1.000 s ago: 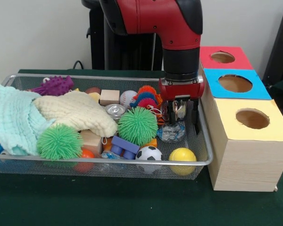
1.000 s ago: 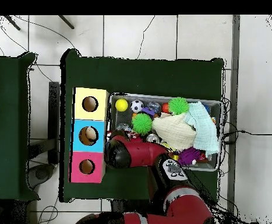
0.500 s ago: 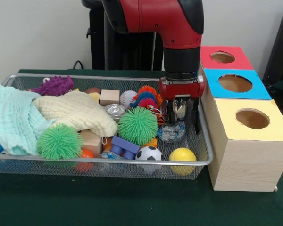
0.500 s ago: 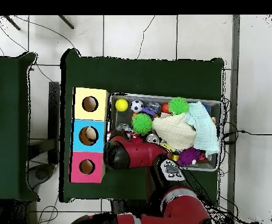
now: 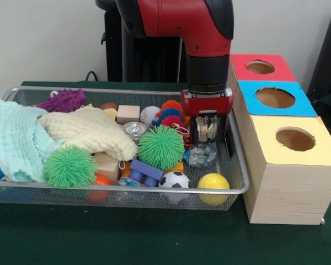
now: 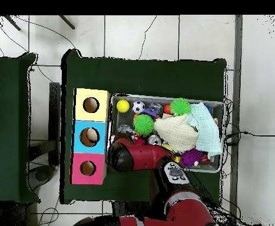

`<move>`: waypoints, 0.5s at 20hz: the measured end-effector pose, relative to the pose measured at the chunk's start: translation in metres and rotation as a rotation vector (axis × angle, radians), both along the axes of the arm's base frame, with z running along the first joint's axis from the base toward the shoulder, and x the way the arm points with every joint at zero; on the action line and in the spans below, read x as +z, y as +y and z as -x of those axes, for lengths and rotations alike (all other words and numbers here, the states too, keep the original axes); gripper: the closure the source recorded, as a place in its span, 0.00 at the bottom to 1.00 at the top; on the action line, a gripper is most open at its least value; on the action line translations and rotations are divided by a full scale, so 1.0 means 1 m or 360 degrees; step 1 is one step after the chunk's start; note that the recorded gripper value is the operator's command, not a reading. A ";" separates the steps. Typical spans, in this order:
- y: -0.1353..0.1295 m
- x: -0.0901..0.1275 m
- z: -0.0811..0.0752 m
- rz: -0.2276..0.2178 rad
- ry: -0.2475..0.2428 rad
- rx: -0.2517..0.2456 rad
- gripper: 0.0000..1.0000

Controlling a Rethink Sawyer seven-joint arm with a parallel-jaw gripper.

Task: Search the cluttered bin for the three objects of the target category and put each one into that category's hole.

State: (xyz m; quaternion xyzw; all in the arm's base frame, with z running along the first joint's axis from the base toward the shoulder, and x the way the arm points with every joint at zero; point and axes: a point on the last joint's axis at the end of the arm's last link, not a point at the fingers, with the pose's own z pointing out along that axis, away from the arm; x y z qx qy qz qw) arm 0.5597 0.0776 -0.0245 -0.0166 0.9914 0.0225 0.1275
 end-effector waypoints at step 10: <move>-0.023 0.006 -0.004 0.0020 -0.0025 -0.0016 0.00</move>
